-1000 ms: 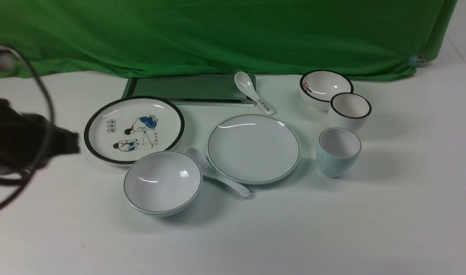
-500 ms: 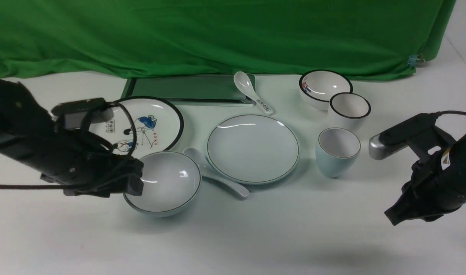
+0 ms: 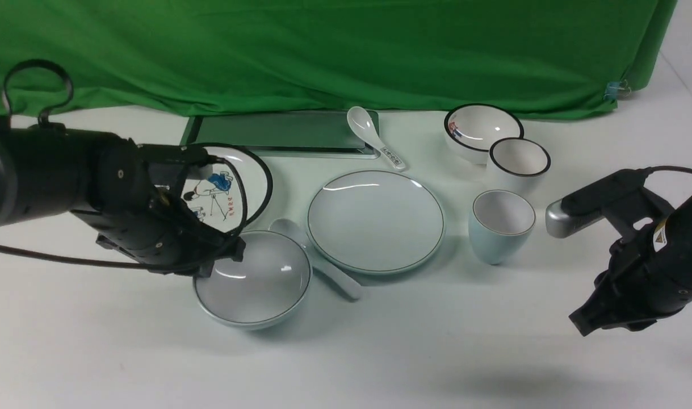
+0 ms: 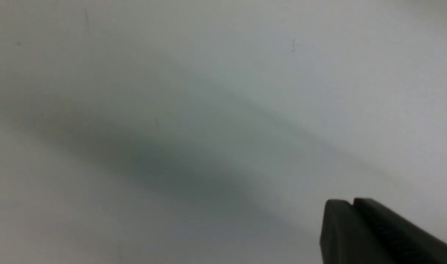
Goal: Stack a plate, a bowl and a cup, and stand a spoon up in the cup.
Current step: Use the left arm to grab a blue rice bowl, then use the left arm to put the blue rice bowl into the blue large plate in the middle
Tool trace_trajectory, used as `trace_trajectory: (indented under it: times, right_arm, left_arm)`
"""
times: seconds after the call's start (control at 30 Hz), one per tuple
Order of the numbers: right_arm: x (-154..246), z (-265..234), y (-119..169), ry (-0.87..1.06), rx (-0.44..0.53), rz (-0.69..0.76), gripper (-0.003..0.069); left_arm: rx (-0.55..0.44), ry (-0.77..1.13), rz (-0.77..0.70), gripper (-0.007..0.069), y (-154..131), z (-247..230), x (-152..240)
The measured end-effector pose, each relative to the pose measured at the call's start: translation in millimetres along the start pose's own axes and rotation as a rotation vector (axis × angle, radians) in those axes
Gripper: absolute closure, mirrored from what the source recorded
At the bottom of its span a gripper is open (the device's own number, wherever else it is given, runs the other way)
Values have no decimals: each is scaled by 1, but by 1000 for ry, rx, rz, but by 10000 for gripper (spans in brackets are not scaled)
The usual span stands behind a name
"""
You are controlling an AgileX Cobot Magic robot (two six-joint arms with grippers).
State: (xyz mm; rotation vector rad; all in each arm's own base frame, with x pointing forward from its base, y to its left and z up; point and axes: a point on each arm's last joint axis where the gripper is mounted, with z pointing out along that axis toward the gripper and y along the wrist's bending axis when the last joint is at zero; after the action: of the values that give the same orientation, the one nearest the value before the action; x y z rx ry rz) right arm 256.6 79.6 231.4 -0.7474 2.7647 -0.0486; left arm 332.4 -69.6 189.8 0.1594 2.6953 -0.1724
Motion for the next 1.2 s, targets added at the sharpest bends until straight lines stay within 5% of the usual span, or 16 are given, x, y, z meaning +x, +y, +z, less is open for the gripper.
trace_trajectory:
  times: [0.23, 0.47, 0.63, 0.73, 0.97, 1.1, 1.2]
  right_arm:
    - [-1, 0, 0, -8, 1, 0, 587]
    - [-2, 0, 0, -18, 3, 0, 587]
    - [-4, 0, -1, -43, 6, 28, 575]
    - [-6, 0, -1, -64, 9, 47, 531]
    - [-19, -2, -3, -192, 18, 141, 278]
    - [-34, -7, -7, -231, 9, 185, 245]
    - [-55, -10, -13, -268, 3, 217, 240]
  left_arm:
    - [-5, -8, 46, 638, -3, -27, -20]
    - [100, -193, 150, 638, -28, -57, -67]
    - [151, -226, 223, 638, -59, -18, -97]
    - [155, -195, 229, 638, -64, 8, -103]
    - [176, -175, 251, 630, -79, 41, -113]
    - [190, -175, 259, 592, -87, 43, -112]
    - [194, -176, 264, 494, -90, 43, -111]
